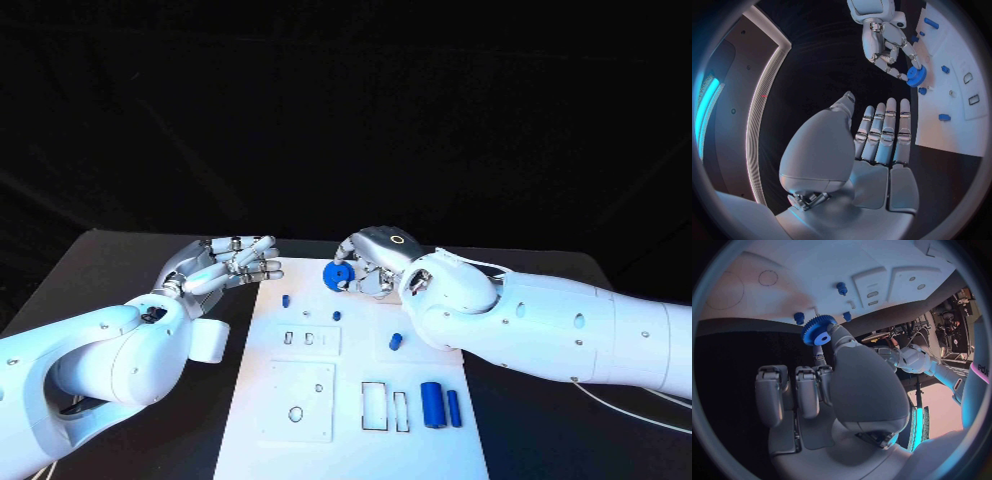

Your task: Assemble the parts on the task board

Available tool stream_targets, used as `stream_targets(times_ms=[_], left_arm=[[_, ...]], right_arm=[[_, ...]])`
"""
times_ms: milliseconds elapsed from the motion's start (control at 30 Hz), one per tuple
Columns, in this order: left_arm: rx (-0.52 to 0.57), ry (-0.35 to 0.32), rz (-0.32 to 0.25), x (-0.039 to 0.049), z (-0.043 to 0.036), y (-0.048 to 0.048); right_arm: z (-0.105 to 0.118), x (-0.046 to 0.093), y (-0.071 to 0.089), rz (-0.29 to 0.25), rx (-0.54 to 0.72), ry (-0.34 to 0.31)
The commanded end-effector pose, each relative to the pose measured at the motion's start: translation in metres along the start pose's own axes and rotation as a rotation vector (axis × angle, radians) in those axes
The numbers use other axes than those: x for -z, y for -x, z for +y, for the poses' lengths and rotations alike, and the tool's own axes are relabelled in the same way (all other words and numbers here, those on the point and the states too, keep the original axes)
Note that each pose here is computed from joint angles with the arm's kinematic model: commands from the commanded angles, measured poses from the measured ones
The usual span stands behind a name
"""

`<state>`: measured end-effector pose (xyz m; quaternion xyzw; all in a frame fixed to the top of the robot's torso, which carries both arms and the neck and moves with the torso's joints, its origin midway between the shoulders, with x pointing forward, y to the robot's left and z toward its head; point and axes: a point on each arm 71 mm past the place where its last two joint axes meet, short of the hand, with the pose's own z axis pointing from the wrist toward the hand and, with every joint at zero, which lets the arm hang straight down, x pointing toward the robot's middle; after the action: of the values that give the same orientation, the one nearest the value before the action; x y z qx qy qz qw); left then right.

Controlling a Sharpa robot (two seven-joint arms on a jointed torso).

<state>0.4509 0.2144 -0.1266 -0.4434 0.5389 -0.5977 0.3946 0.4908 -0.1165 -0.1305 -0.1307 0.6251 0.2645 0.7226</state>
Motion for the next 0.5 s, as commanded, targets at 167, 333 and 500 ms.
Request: stream_targets(times_ms=[167,333,500], left_arm=[[0.010,-0.004,0.026,-0.0006,-0.0010,-0.0046],[0.010,-0.004,0.026,-0.0005,-0.0010,-0.0049],[0.010,-0.004,0.027,-0.0004,-0.0011,-0.0053]], right_arm=[[0.007,-0.014,-0.007,-0.013,0.055,0.009],[0.009,-0.019,-0.014,0.013,0.066,0.005],[0.010,-0.023,-0.019,0.040,0.076,0.002]])
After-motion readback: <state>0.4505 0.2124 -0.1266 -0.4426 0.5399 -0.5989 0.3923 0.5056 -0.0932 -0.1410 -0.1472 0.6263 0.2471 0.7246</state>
